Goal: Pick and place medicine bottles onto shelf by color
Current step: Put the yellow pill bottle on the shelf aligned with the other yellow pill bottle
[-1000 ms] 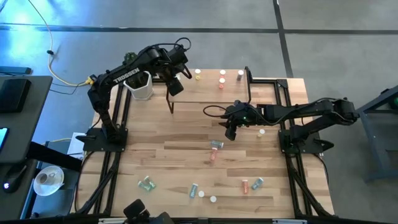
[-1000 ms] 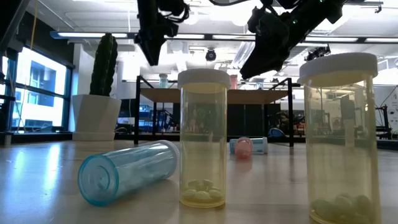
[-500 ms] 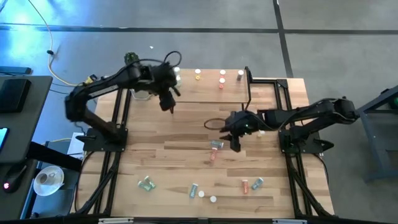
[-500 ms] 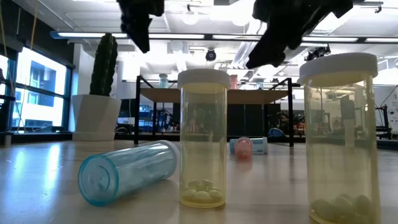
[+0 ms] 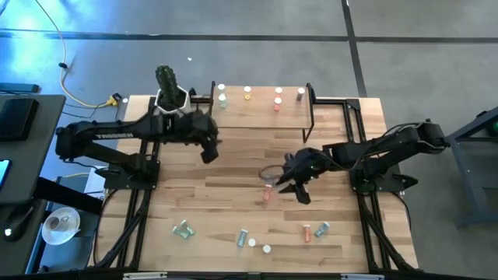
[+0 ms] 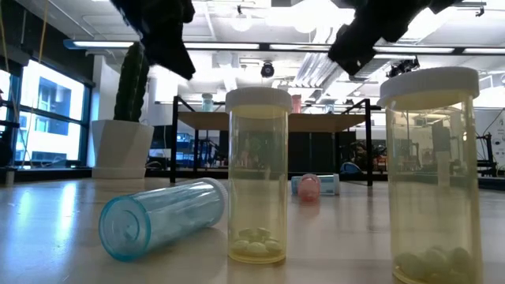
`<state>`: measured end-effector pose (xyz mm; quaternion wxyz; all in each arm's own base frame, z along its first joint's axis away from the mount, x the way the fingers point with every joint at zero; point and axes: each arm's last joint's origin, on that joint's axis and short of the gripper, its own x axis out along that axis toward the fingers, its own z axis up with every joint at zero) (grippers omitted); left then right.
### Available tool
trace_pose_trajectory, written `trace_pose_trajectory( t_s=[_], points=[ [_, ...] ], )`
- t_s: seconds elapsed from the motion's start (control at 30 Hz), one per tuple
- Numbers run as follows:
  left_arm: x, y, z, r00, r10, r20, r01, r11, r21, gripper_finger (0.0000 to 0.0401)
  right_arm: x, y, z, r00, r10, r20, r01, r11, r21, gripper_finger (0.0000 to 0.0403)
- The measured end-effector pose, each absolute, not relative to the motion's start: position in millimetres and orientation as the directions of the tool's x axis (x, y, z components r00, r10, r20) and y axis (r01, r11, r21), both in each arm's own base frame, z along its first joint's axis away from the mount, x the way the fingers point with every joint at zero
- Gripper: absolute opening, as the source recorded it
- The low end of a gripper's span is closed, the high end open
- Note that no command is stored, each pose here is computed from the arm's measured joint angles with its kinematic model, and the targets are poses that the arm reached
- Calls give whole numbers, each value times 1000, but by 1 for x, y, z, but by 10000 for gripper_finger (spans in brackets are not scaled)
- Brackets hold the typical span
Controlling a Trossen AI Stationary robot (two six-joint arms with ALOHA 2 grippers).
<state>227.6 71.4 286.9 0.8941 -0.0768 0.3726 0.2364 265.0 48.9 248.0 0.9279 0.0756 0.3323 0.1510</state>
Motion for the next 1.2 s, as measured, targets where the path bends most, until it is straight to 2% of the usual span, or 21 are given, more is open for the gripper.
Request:
trace_pose_trajectory(
  t_s=[0.27,0.4,0.53,1.0,1.2],
  points=[
    [237,49,253,693,291,-660,-420,907,-41,156,268,85,249,753,396,-525,-346,917,196,165],
    [240,45,254,725,282,-628,-408,911,-62,156,272,105,241,750,412,-517,-406,904,130,184],
    [242,44,256,746,279,-605,-399,915,-69,156,278,125,228,729,453,-514,-486,871,79,185],
    [242,44,256,746,283,-603,-407,910,-77,157,295,167,181,683,535,-497,-587,807,63,184],
    [242,45,256,747,285,-601,-417,905,-89,157,301,181,165,676,592,-438,-630,773,73,184]
  ],
)
